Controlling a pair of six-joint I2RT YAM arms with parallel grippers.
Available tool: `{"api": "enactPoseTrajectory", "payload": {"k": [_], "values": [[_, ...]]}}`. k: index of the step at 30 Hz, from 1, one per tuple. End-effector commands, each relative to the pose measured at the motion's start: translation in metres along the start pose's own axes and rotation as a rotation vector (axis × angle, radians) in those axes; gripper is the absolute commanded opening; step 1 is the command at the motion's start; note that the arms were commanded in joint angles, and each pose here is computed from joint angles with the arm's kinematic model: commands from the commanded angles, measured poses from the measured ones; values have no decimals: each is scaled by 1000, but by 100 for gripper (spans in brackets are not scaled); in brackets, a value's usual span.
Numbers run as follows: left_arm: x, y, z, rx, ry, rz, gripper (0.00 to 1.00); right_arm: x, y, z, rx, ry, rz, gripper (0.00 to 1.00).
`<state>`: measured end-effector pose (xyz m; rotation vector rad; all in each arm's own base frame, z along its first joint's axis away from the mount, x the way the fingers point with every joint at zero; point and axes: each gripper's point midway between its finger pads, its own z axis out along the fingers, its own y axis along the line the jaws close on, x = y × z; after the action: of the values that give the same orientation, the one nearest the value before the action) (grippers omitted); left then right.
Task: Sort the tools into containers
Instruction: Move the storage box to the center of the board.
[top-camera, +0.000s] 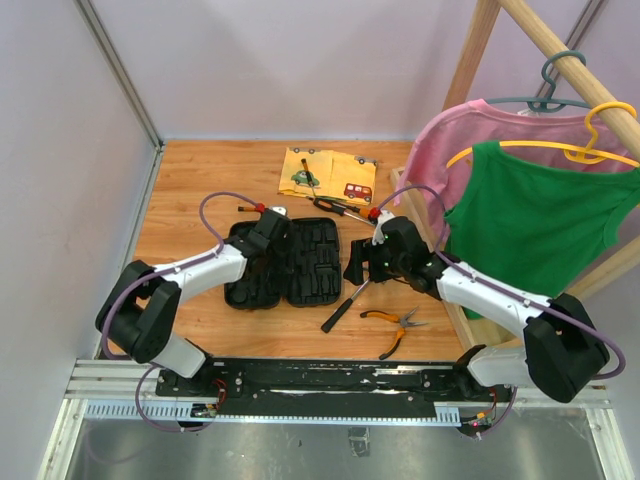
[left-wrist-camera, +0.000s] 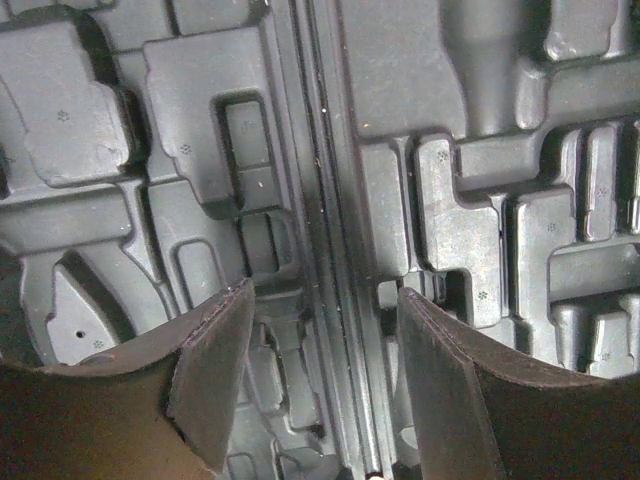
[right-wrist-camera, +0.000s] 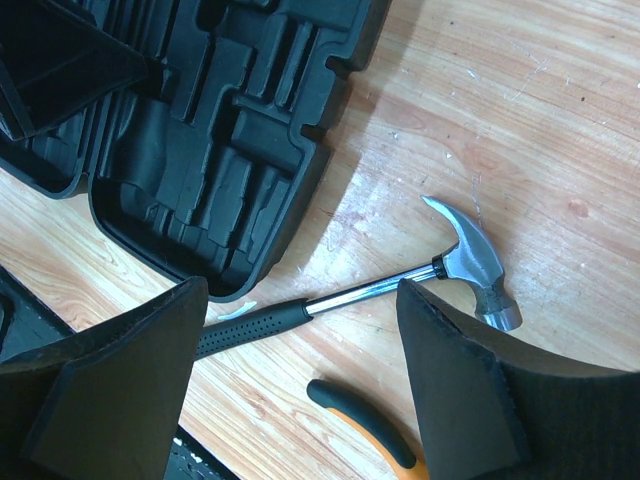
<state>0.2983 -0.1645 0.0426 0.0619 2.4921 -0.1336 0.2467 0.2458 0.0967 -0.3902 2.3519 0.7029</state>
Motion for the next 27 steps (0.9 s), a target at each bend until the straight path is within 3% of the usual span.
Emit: {"api": "enactPoseTrajectory", "payload": {"k": [1,13,18,27], "values": [[11,-4,5,5,33,54,63,4,1,4,-9,10,-12,78],[39,27,14,-170,90,6,50,10,-4,2,8,10,-14,78],[54,32,8,-168,107,-30,45,9,-7,-1,23,5,-15,79],[75,31,-10,-87,131,-60,45,9,-13,-3,51,9,5,80]]}}
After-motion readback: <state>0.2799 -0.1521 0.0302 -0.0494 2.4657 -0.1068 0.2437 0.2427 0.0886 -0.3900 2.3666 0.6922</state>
